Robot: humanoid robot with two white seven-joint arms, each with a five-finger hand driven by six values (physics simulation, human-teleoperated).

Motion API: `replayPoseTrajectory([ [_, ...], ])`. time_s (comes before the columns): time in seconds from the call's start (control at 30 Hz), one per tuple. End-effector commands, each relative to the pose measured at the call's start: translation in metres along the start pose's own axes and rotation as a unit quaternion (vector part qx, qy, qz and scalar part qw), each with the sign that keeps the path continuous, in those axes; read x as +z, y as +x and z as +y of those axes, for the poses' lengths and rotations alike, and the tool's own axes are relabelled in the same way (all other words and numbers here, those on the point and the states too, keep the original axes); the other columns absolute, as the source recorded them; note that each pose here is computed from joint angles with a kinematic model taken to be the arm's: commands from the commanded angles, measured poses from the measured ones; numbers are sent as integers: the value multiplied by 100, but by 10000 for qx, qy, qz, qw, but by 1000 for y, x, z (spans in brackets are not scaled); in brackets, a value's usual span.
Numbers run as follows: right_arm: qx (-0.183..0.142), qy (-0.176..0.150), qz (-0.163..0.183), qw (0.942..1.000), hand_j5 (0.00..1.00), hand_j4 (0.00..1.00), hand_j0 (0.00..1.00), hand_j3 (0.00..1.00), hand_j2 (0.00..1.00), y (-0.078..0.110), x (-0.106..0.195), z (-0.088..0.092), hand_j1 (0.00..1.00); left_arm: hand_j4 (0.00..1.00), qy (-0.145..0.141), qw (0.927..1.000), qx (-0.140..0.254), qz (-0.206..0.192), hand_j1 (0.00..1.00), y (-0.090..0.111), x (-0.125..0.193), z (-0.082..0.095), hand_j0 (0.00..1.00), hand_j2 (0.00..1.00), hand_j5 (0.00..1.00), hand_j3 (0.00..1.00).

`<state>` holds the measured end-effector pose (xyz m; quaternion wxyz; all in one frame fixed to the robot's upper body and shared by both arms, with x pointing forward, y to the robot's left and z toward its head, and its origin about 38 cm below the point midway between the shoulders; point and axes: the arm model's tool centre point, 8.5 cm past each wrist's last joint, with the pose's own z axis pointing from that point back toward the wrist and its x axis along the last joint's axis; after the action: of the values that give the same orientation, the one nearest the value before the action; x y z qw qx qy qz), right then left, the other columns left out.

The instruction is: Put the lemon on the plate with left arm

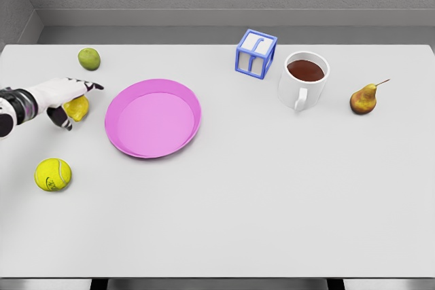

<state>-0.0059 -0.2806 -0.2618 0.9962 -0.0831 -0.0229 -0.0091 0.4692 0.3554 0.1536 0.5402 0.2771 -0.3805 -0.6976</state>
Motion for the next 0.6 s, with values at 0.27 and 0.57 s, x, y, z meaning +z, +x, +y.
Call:
replayPoseTrajectory([
  [0.27, 3, 0, 0, 10000, 100, 100, 100, 100, 100, 0, 0, 0, 100, 100, -25, 9997, -236, 114, 100, -2, 1, 1, 100, 100, 100, 100],
  [0.57, -5, 0, 0, 10000, 100, 100, 100, 100, 100, 0, 0, 0, 100, 65, 25, 9991, -227, -365, 65, 7, 3, 3, 65, 65, 65, 65],
])
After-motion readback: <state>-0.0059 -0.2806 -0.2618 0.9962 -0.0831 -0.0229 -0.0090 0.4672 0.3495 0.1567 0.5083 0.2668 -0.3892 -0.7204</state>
